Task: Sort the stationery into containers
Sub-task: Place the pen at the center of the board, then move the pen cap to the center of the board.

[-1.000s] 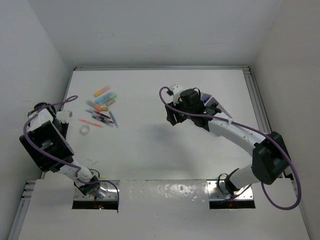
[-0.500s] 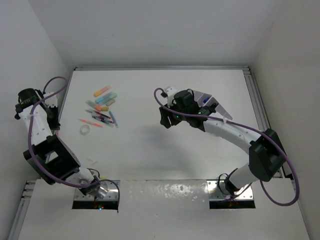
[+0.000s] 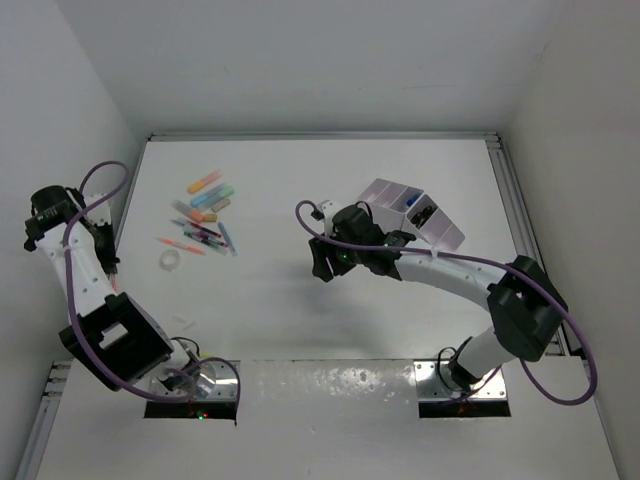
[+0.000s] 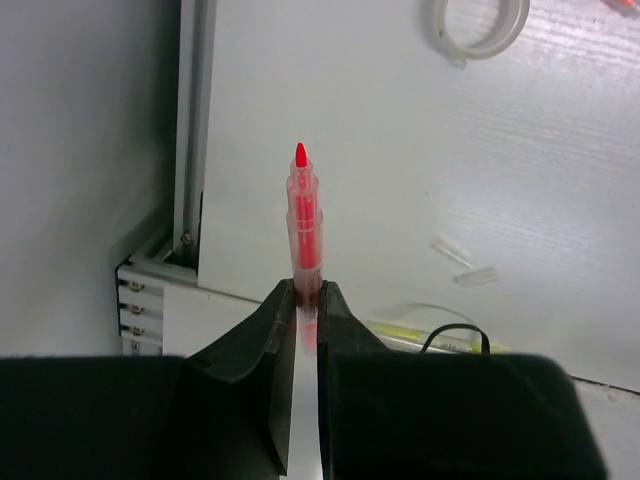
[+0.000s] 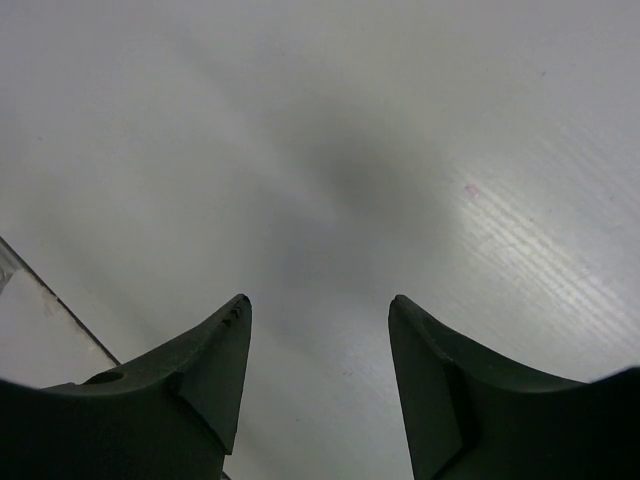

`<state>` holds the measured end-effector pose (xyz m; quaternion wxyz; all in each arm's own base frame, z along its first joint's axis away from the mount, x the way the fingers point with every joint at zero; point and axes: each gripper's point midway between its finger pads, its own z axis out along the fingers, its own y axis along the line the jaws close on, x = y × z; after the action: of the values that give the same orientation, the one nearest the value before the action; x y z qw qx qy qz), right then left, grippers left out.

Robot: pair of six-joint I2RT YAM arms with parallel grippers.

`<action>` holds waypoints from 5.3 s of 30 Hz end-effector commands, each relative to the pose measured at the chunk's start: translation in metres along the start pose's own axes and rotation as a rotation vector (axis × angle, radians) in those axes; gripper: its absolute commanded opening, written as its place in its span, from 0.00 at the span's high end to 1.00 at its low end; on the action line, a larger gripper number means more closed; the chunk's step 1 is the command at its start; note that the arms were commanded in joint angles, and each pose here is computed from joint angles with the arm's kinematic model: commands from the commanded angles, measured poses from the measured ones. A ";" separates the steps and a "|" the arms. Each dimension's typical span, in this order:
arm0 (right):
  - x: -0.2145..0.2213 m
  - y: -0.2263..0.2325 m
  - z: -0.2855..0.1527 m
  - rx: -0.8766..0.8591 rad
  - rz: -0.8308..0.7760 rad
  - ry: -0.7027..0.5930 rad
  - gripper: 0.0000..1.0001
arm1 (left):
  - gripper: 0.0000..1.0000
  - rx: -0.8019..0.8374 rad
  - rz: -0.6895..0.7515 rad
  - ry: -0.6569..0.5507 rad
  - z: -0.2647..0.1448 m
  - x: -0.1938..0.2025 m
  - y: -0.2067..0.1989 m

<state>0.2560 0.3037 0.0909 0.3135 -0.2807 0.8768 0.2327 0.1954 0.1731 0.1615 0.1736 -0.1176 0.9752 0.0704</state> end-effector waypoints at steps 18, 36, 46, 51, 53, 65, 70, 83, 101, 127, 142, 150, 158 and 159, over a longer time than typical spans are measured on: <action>-0.053 0.050 0.010 -0.031 0.126 -0.005 0.46 | 1.00 0.064 -0.003 -0.142 0.006 -0.040 -0.004; -0.086 0.058 0.085 0.078 0.256 -0.023 0.48 | 1.00 -0.062 0.211 0.011 0.071 -0.010 -0.016; -0.066 0.037 0.064 0.193 0.223 0.039 0.48 | 1.00 -0.014 0.216 0.154 0.117 0.037 -0.010; -0.062 0.035 0.056 0.213 0.224 0.056 0.46 | 1.00 0.067 0.372 -0.022 0.088 -0.001 -0.052; -0.061 0.030 0.045 0.239 0.221 0.048 0.45 | 1.00 0.109 0.425 -0.082 0.073 -0.024 -0.072; 0.000 -0.073 -0.077 0.595 0.482 -0.123 0.44 | 1.00 0.559 0.926 -0.051 0.064 -0.045 -0.313; 0.025 -0.095 -0.107 0.682 0.555 -0.222 0.45 | 1.00 0.815 0.799 0.032 0.059 -0.024 -0.394; 0.058 -0.109 -0.125 0.763 0.554 -0.199 0.45 | 1.00 0.760 0.178 0.169 0.082 0.016 -0.449; 0.043 -0.106 -0.121 0.715 0.415 -0.189 0.44 | 0.52 0.689 0.285 -0.056 0.026 -0.036 -0.447; 0.103 -0.067 -0.041 0.335 0.168 -0.053 0.38 | 0.45 0.198 1.486 0.063 0.035 0.091 -0.114; 0.130 -0.075 -0.046 0.331 0.147 -0.039 0.38 | 0.30 0.111 1.152 0.175 0.086 0.112 -0.118; 0.134 -0.075 -0.047 0.329 0.158 -0.042 0.38 | 0.23 0.010 1.118 0.217 0.102 0.115 -0.106; 0.141 -0.078 -0.047 0.342 0.161 -0.034 0.37 | 0.27 -0.015 1.097 0.242 0.112 0.119 -0.105; 0.140 -0.078 -0.048 0.343 0.161 -0.036 0.37 | 0.28 -0.013 1.095 0.242 0.113 0.120 -0.105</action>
<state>0.1871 0.1643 0.0005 0.3293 -0.1573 0.9260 0.0969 0.1468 0.0666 0.0074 -0.0071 0.4052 0.9048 0.1308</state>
